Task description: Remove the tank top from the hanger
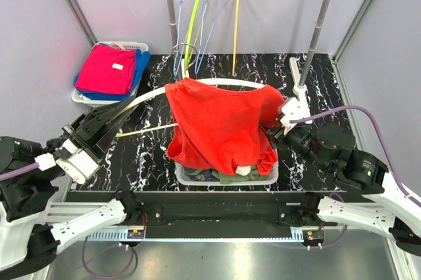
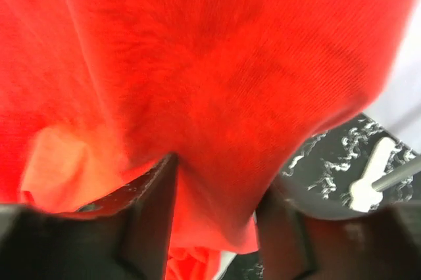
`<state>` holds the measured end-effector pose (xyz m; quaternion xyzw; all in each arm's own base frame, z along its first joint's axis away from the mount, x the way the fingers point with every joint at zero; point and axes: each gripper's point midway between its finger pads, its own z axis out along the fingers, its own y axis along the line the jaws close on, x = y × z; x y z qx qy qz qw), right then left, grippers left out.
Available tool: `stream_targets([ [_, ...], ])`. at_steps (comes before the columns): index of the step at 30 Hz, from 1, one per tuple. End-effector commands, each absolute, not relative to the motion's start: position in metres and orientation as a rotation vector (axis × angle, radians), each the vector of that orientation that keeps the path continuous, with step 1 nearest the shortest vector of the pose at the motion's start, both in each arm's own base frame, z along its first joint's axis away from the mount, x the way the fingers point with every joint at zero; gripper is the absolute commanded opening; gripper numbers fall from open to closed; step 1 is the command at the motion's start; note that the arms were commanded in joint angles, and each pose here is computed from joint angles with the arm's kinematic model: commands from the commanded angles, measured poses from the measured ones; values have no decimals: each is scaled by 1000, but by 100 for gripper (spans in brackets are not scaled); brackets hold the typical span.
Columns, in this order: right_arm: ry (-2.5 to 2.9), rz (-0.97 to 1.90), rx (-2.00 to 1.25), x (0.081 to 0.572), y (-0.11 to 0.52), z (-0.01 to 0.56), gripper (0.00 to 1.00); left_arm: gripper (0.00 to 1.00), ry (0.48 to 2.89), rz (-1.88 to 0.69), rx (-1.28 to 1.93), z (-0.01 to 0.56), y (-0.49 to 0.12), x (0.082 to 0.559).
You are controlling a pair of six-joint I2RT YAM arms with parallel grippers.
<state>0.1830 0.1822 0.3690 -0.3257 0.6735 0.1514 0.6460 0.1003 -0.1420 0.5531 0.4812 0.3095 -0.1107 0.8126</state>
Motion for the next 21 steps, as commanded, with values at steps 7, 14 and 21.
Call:
stream_targets([
  [7,1473,350,-521,183,147,404,0,0,565,-195,886,591,-119,90],
  [14,1535,188,-251,186,77,399,0,0,555,-177,846,599,-110,87],
  [21,1627,106,-255,191,75,374,0,0,545,-176,817,607,-102,83],
])
